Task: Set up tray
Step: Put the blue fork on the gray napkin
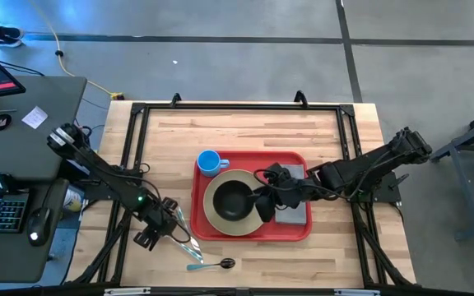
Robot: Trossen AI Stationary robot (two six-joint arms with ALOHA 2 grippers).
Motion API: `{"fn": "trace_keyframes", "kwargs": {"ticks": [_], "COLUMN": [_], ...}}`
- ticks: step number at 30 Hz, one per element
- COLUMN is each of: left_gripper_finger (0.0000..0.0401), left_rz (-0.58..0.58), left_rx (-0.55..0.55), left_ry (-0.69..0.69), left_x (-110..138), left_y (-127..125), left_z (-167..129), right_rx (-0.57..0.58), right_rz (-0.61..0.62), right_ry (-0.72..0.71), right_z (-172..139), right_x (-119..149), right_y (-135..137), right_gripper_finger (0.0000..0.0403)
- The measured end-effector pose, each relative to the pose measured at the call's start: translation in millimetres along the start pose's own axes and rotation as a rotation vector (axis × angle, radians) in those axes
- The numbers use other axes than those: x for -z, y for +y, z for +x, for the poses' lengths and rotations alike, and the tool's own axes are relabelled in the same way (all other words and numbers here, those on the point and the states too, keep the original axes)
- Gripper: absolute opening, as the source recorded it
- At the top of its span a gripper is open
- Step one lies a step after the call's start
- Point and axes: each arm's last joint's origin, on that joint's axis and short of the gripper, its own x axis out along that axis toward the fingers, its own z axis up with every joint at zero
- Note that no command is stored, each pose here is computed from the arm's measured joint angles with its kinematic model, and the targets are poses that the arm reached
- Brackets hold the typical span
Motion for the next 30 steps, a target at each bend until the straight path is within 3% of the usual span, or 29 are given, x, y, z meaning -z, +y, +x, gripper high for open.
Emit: {"fn": "trace_keyframes", "kwargs": {"ticks": [12, 25, 30], "left_gripper_finger": [0.0254, 0.0161, 0.0156], "left_rz": [-0.026, -0.052, -0.073], "left_rx": [0.007, 0.051, 0.065], "left_ry": [0.051, 0.014, 0.024], "left_x": [-4, -17, -16], "left_y": [1, -4, -4], "left_z": [18, 12, 13], "right_rx": [-0.023, -0.024, -0.034], "right_rz": [-0.032, -0.06, -0.061], "right_ry": [0.061, 0.071, 0.087], "right_z": [0, 0, 0], "right_x": [3, 3, 3], "right_y": [0, 0, 0], "right_gripper_finger": [0.0129, 0.0129, 0.0129]}}
